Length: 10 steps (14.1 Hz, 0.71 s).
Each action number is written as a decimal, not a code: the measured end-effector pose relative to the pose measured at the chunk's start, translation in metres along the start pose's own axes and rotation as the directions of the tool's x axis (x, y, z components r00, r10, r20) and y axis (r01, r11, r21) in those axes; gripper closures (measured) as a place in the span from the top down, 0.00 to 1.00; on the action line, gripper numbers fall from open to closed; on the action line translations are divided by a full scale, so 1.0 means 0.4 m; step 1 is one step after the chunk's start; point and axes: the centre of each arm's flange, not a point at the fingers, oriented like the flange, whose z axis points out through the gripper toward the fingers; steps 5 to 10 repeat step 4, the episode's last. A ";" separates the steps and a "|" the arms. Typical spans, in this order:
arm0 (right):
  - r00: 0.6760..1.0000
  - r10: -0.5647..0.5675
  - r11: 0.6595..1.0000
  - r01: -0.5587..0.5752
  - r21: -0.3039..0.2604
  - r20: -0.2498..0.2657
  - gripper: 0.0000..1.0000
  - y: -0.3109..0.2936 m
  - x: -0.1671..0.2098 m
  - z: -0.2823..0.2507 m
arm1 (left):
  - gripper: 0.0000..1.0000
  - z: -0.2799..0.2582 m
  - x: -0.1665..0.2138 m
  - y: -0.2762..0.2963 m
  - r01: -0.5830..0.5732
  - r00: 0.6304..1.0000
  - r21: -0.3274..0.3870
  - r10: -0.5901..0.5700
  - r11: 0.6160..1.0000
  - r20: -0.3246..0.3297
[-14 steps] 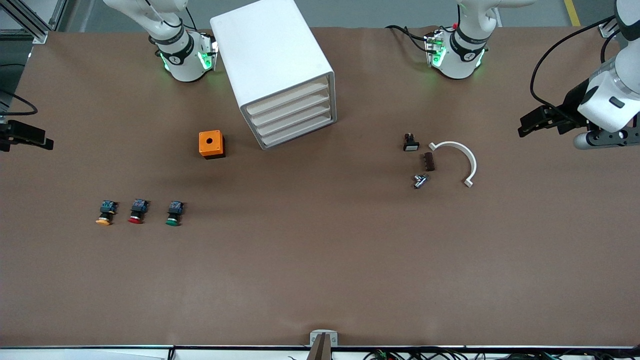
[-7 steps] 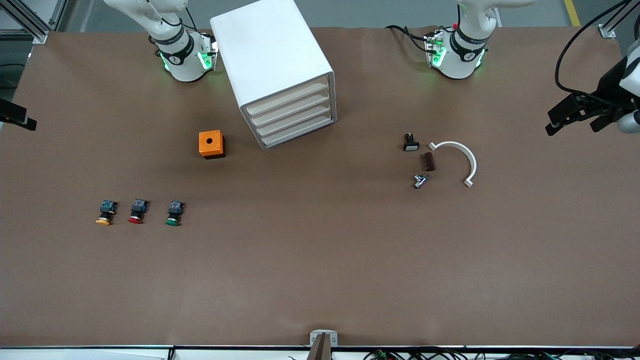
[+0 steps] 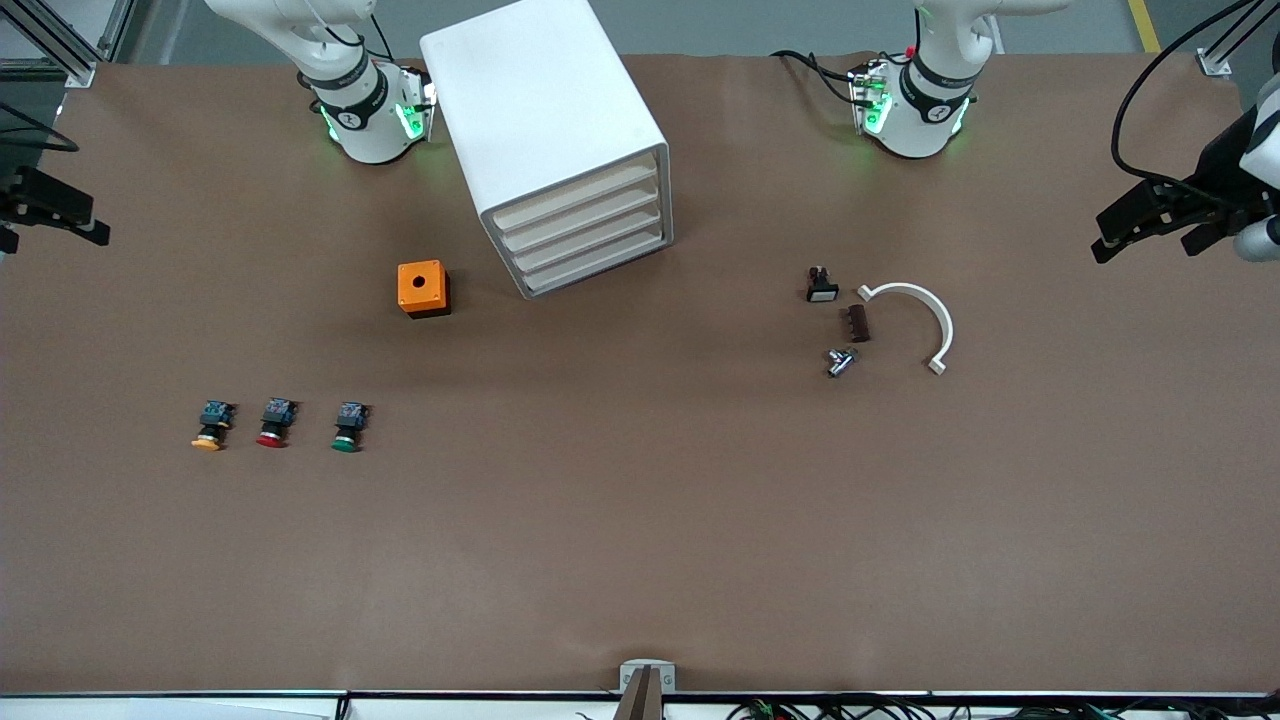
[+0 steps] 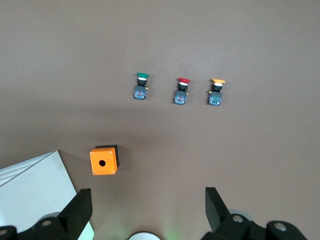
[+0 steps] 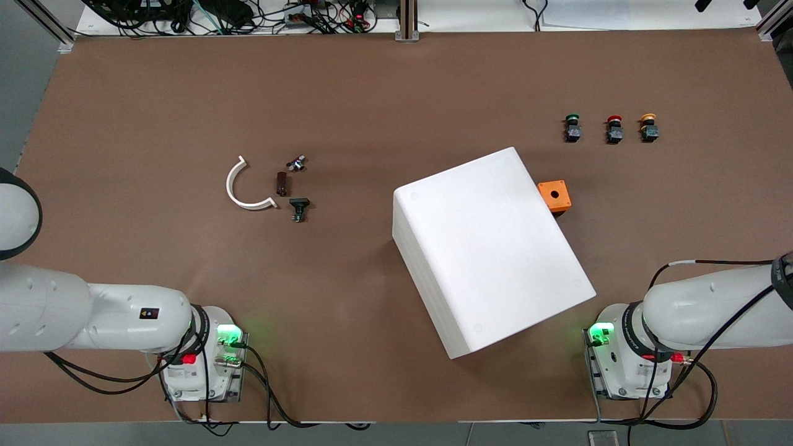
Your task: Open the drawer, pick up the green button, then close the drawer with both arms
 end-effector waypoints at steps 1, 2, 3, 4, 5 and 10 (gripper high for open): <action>1.000 0.000 1.000 0.000 0.001 -0.013 1.00 0.000 -0.014 0.003 | 1.00 0.001 0.000 0.001 -0.001 1.000 0.000 0.001 1.000 0.001; 1.000 0.005 1.000 -0.005 0.003 -0.021 1.00 0.007 -0.029 0.003 | 1.00 0.002 0.000 0.003 -0.002 1.000 0.000 0.002 1.000 0.001; 1.000 0.013 1.000 -0.013 0.005 -0.026 1.00 0.017 -0.042 0.002 | 1.00 0.003 0.001 0.004 -0.003 1.000 0.000 0.003 1.000 0.003; 0.999 0.018 1.000 -0.018 0.007 -0.030 1.00 0.025 -0.049 0.001 | 1.00 0.005 0.002 0.004 -0.003 1.000 0.000 0.003 1.000 0.005; 0.999 0.018 1.000 -0.018 0.007 -0.030 1.00 0.025 -0.049 0.001 | 1.00 0.005 0.002 0.004 -0.003 1.000 0.000 0.003 1.000 0.005; 0.999 0.018 1.000 -0.018 0.007 -0.030 1.00 0.025 -0.049 0.001 | 1.00 0.005 0.002 0.004 -0.003 1.000 0.000 0.003 1.000 0.005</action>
